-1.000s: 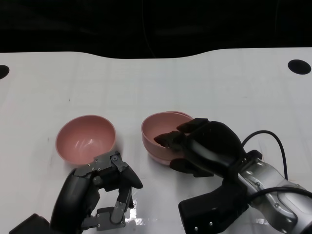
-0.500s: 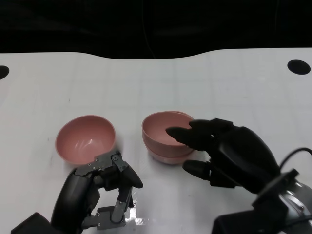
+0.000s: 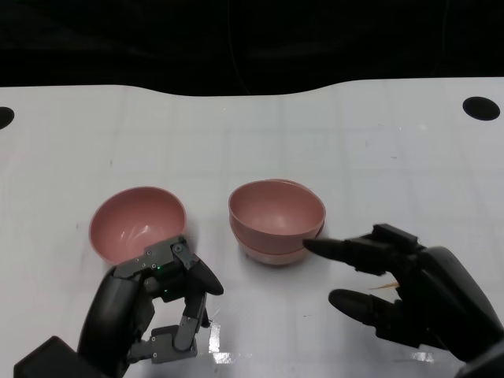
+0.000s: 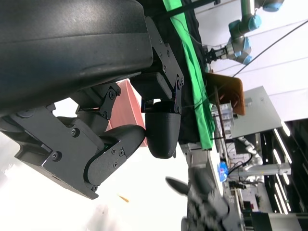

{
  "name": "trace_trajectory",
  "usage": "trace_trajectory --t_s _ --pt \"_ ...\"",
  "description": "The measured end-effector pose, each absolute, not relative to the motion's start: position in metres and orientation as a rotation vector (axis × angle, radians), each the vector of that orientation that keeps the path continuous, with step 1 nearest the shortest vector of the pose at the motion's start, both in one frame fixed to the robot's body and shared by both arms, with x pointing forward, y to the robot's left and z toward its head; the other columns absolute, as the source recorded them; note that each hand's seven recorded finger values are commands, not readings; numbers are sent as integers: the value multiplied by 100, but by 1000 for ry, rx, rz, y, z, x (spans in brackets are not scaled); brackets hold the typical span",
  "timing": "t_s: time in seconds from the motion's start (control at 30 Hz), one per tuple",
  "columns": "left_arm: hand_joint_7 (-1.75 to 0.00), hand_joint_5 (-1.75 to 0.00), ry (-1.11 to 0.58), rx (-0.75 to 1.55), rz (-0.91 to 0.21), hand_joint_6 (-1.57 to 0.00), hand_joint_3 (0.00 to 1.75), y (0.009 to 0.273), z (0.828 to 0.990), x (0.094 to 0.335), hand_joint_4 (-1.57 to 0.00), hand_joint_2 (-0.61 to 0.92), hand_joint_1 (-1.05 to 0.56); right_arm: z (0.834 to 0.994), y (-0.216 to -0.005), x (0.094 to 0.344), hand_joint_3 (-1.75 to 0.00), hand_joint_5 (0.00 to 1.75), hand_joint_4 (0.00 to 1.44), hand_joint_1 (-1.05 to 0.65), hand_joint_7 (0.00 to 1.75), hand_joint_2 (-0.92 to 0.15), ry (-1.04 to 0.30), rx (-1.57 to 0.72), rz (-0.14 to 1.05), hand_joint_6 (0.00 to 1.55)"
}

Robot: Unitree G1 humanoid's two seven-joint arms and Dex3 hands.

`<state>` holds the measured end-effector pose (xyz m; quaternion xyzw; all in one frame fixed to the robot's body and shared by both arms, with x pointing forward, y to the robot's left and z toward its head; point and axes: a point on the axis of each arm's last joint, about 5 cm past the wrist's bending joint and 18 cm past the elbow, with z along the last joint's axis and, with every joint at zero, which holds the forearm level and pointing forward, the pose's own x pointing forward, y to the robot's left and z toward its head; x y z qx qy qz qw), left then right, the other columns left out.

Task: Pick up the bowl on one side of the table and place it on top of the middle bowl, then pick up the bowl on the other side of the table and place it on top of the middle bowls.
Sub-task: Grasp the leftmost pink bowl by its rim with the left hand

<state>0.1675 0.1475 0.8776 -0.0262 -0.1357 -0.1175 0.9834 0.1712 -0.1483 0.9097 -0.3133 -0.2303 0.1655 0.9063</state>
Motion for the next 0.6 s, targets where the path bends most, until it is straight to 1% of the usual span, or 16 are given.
trace_trajectory --t_s 0.03,0.07,0.1,0.13,0.17,0.2,0.23,0.3,0.33,0.4,0.43,0.5,0.53,0.6 --pt "-131 -161 -272 -54 -228 -80 127 148 878 168 -78 44 -15 908 -151 168 -20 101 55 -16 22 -92 -458 -625 333 83" --pt "-129 -158 -270 -54 -219 -80 124 149 878 168 -77 45 -15 907 -153 165 -22 103 57 -14 24 -92 -442 -598 327 84" --pt "-123 -153 -268 -56 -212 -80 118 150 878 169 -76 48 -16 906 -155 162 -29 106 60 -11 26 -88 -429 -566 322 86" --pt "-117 -147 -267 -62 -208 -79 111 151 879 169 -75 52 -18 905 -156 158 -57 109 62 -8 32 -74 -417 -530 315 87" --pt "-112 -143 -267 -65 -206 -78 107 151 879 169 -74 53 -20 904 -158 156 -78 111 64 -7 37 -63 -408 -498 307 87" --pt "-106 -139 -269 -63 -205 -77 99 152 880 170 -72 56 -21 903 -159 153 -93 113 66 -5 43 -55 -403 -466 295 88" --pt "-94 -130 -274 -57 -204 -73 85 153 881 170 -70 62 -23 903 -159 152 -108 116 70 -5 52 -48 -404 -441 286 90" --pt "-78 -120 -290 -26 -210 -70 69 155 884 171 -67 70 -24 902 -159 150 -119 123 73 -5 66 -44 -406 -400 268 90" --pt "-65 -109 -297 -2 -213 -68 59 156 886 172 -65 74 -24 901 -159 149 -123 132 75 -4 77 -43 -404 -389 259 89" --pt "-44 -93 -313 60 -210 -68 47 159 889 173 -62 78 -23 900 -159 149 -128 149 76 -3 95 -42 -394 -363 240 87" --pt "-32 -84 -319 93 -205 -65 40 161 891 174 -58 80 -24 899 -159 148 -134 156 79 -1 108 -41 -386 -355 235 86" --pt "-19 -76 -333 155 -191 -64 27 165 897 176 -55 84 -27 897 -160 148 -140 161 82 0 120 -39 -364 -338 232 85" --pt "-11 -68 -340 192 -182 -60 18 167 900 177 -50 88 -31 896 -160 149 -143 165 86 0 128 -37 -353 -328 234 84" --pt "-4 -62 -345 286 -180 -54 12 171 907 180 -44 91 -36 894 -160 149 -147 170 90 -1 136 -34 -325 -301 238 84"
